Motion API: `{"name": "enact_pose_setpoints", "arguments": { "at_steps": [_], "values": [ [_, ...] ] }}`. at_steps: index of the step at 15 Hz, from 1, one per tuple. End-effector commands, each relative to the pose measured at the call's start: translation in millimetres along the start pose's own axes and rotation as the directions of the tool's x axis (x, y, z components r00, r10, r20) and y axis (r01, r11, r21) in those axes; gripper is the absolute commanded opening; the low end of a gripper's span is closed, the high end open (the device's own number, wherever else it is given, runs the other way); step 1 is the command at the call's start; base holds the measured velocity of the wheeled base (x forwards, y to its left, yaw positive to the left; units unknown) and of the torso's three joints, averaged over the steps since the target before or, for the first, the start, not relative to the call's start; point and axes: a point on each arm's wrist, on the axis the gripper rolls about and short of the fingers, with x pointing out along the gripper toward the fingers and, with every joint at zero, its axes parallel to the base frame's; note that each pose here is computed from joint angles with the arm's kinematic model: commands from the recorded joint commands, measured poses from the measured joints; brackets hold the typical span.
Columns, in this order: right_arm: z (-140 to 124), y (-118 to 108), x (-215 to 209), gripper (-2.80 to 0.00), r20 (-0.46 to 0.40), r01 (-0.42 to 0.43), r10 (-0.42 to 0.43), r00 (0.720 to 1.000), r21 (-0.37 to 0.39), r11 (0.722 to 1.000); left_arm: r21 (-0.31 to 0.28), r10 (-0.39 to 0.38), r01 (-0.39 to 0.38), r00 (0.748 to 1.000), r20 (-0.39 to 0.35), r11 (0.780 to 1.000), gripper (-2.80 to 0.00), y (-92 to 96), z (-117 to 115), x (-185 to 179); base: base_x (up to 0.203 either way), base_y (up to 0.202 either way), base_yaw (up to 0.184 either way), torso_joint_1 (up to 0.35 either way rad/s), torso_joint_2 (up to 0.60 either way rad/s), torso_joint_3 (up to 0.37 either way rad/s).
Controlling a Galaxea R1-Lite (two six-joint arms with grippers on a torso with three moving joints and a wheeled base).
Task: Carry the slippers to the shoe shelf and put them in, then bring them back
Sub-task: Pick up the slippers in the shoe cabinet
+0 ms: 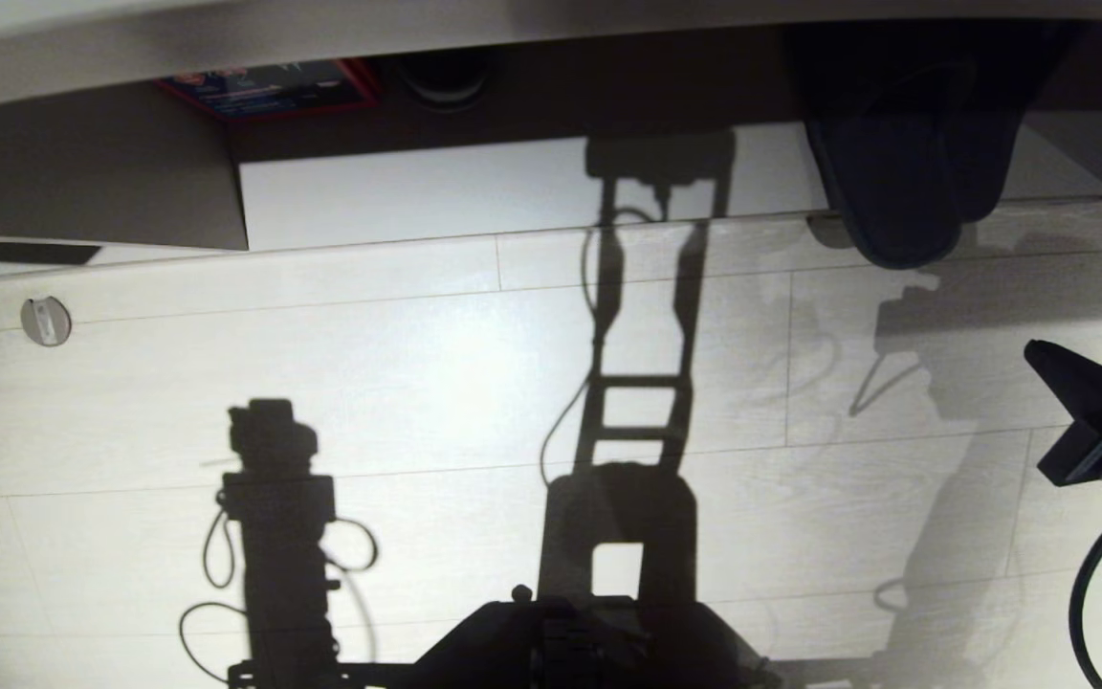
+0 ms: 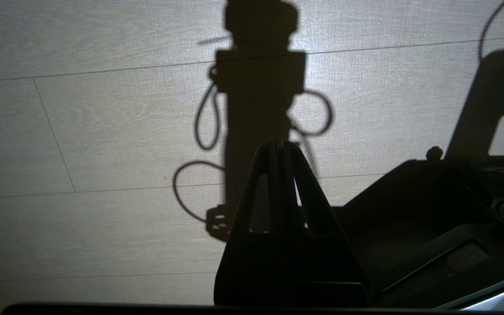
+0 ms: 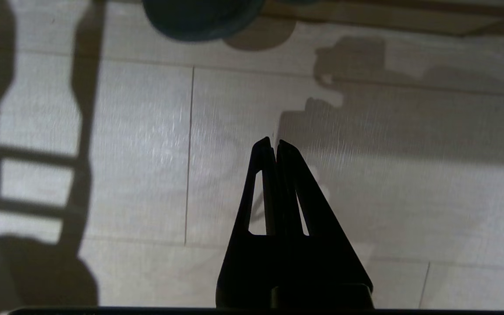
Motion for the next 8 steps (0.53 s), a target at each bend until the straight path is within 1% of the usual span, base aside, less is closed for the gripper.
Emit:
{"name": "enact_pose_setpoints", "arguments": {
  "at_steps": [1, 3, 8],
  "values": [
    [-7, 1, 20, -2.80, -0.016, -0.003, 0.003, 1.000, -0.005, 1.000, -0.001, 0.001, -0.001, 1.000, -0.001, 1.000, -2.80, 0.0, 0, 0, 0.000, 0.000, 0.000, 0.000, 0.00, 0.000],
    [-9, 0, 35, -2.80, 0.006, 0.000, 0.000, 1.000, -0.010, 1.000, -0.001, 0.001, -0.001, 1.000, 0.000, 1.000, -2.80, 0.0, 0, 0, 0.000, 0.000, 0.000, 0.000, 0.00, 0.000],
    [0, -1, 67, -2.80, 0.118, 0.016, -0.013, 0.993, -0.028, 0.999, -0.001, 0.001, -0.001, 1.000, 0.000, 1.000, -2.80, 0.0, 0, 0, 0.000, 0.000, 0.000, 0.000, 0.00, 0.000]
  ]
}}
